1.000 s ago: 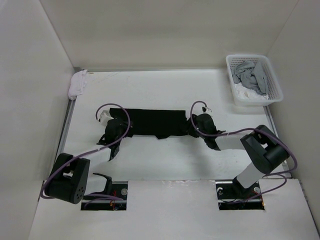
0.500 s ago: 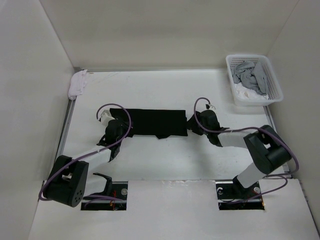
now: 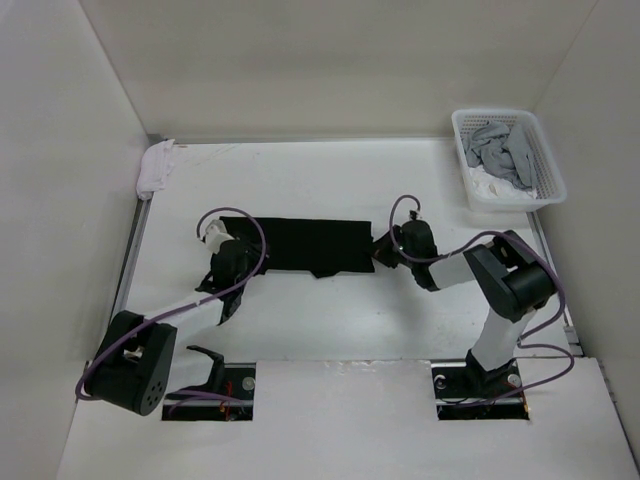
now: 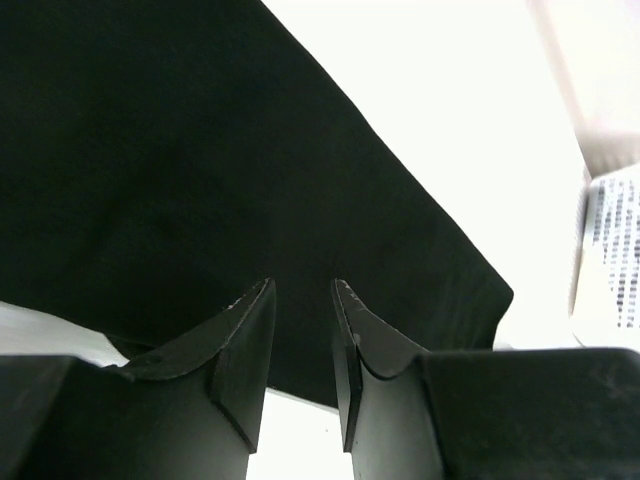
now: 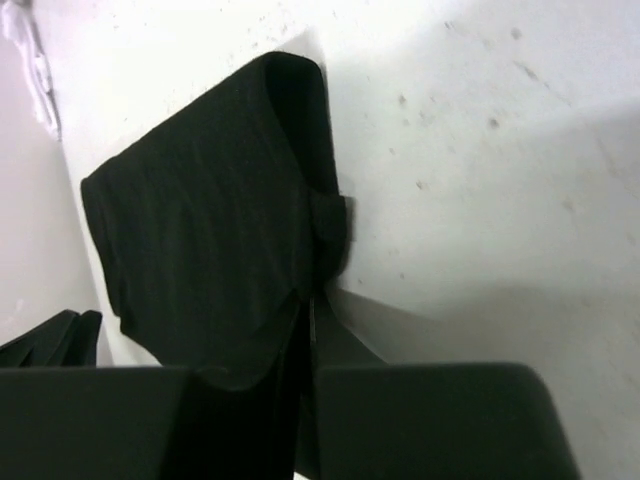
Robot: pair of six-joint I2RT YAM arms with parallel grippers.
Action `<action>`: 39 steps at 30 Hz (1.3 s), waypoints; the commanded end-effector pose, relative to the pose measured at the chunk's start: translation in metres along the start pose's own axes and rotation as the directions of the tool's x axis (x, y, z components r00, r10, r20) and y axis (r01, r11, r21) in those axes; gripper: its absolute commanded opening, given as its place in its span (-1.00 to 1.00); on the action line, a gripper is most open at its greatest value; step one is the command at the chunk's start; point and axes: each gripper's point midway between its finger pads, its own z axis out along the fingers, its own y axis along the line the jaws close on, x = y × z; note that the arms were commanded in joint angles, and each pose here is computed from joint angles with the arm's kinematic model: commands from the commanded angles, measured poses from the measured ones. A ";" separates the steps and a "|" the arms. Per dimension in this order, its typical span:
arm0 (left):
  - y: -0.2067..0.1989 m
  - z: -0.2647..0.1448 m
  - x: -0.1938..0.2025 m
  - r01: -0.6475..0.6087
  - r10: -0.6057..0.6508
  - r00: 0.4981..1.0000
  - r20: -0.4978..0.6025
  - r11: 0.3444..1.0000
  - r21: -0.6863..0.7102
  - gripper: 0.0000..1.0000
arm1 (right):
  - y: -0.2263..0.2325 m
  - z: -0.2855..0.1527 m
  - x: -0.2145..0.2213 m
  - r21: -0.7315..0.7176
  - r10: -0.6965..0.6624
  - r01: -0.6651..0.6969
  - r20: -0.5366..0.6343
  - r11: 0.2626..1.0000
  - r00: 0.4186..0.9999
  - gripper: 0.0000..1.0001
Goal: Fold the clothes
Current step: Fold the tank top
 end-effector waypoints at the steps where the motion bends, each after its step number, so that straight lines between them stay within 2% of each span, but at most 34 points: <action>1: -0.029 -0.003 -0.010 -0.002 -0.001 0.999 0.042 0.997 0.079 -0.46 | -0.001 -0.012 0.000 -0.042 0.053 -0.053 0.004 0.998 0.999 -0.88; 7: -0.048 -0.004 0.018 -0.034 0.034 0.999 -0.003 0.993 0.115 -0.46 | -0.007 -0.070 -0.029 -0.067 0.046 -0.037 0.139 0.997 0.989 -0.94; 12: -0.067 -0.005 0.033 -0.048 0.054 0.998 -0.028 0.985 0.164 -0.46 | -0.006 -0.116 -0.038 -0.028 -0.031 0.038 0.214 0.999 0.976 -0.94; 15: -0.074 -0.007 0.034 -0.054 0.060 0.998 -0.029 0.982 0.182 -0.46 | 0.021 -0.140 -0.056 -0.007 -0.118 0.125 0.289 0.992 0.950 -0.92; 19: -0.076 -0.014 0.027 -0.045 0.049 0.999 -0.016 0.980 0.195 -0.46 | 0.084 -0.155 -0.062 -0.039 -0.249 0.274 0.305 0.961 0.919 -0.90; 26: -0.063 -0.027 0.000 -0.016 0.009 0.999 0.035 0.981 0.195 -0.44 | 0.160 -0.120 -0.044 -0.053 -0.370 0.390 0.220 0.919 0.902 -0.89; 33: -0.042 -0.038 -0.024 0.014 -0.028 0.997 0.071 0.983 0.185 -0.42 | 0.194 -0.041 0.012 -0.020 -0.482 0.484 0.050 0.875 0.875 -0.87; 39: -0.030 -0.045 -0.043 0.043 -0.063 0.993 0.099 0.981 0.191 -0.41 | 0.224 0.020 0.070 -0.034 -0.570 0.569 -0.065 0.822 0.819 -0.87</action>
